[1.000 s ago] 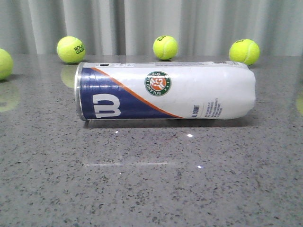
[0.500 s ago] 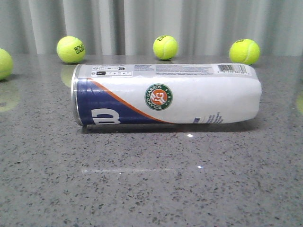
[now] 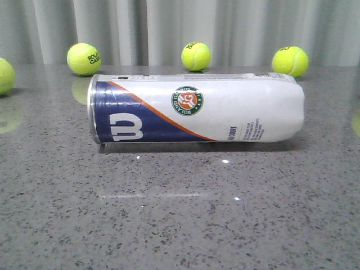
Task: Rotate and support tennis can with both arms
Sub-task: 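Open the right gripper and withdraw it from the can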
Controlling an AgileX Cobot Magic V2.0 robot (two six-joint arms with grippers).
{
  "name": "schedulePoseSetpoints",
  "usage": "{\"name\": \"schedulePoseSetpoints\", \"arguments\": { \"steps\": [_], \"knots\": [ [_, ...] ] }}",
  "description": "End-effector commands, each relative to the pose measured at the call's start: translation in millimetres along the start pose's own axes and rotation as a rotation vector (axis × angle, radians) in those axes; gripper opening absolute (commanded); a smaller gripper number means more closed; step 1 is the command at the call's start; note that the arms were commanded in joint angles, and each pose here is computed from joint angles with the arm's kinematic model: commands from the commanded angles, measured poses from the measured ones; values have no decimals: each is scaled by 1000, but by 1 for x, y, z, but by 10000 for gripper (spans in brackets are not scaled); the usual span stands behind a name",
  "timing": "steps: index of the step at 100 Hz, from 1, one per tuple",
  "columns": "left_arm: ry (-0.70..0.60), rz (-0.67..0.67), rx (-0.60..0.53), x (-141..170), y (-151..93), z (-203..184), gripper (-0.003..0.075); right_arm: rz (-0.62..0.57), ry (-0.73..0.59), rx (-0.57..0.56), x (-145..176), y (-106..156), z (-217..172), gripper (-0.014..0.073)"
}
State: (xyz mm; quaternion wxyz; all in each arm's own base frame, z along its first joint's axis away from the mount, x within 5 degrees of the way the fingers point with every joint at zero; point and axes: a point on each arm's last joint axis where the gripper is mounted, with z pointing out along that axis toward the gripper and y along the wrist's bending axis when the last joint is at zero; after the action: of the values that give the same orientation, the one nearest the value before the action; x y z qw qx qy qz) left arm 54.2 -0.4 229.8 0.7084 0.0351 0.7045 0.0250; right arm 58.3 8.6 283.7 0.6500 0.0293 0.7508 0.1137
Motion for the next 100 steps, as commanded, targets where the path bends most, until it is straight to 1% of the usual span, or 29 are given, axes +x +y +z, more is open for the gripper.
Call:
{"name": "schedulePoseSetpoints", "arguments": {
  "steps": [1, 13, 14, 15, 17, 25, 47, 53, 58, 65, 69, 70, 72, 77, 82, 87, 96, 100],
  "knots": [
    [-78, -11, 0, -37, 3, 1, -21, 2, -89, -11, -14, 2, -2, -64],
    [13, -11, 1, -60, 5, 10, -21, 2, -89, -11, -14, 2, -2, -64],
    [43, -11, 2, -61, 5, 13, -21, 2, -89, -11, -14, 2, -2, -64],
    [36, -11, 2, -63, 5, 13, -21, 2, -89, -11, -14, 2, -2, -64],
    [74, -11, 3, -65, 6, 16, -21, 2, -89, -11, -14, 2, -2, -64],
    [155, -11, 5, -76, 7, 27, -21, 2, -89, -11, -14, 2, -2, -64],
    [400, -9, 13, -92, 9, 61, -20, 2, -89, -11, -14, 2, -2, -64],
    [473, -10, 16, -93, 9, 70, -9, 2, -89, -11, -14, 2, -2, -64],
    [511, -18, 21, -96, 9, 77, 33, 2, -89, -11, -14, 2, -2, -64],
    [540, -30, 26, -100, 8, 87, 142, 2, -89, -11, -14, 2, -2, -64],
    [547, -34, 28, -103, 8, 91, 232, 2, -89, -11, -14, 2, -2, -64],
    [556, -38, 29, -103, 8, 93, 264, 2, -89, -11, -14, 2, -2, -64],
    [563, -42, 31, -104, 8, 95, 298, 2, -89, -11, -14, 2, -2, -64],
    [580, -58, 38, -105, 7, 101, 427, 2, -89, -11, -14, 2, -2, -64],
    [601, -93, 51, -107, 5, 106, 510, 2, -89, -11, -14, 2, -2, -64],
    [633, -145, 73, -108, 2, 110, 548, 2, -89, -11, -14, 2, -2, -64],
    [702, -274, 135, -106, -7, 121, 543, 2, -89, -11, -14, 2, -2, -64],
    [733, -303, 170, -104, -12, 126, 543, 2, -89, -11, -14, 2, -2, -64]
  ]
}}
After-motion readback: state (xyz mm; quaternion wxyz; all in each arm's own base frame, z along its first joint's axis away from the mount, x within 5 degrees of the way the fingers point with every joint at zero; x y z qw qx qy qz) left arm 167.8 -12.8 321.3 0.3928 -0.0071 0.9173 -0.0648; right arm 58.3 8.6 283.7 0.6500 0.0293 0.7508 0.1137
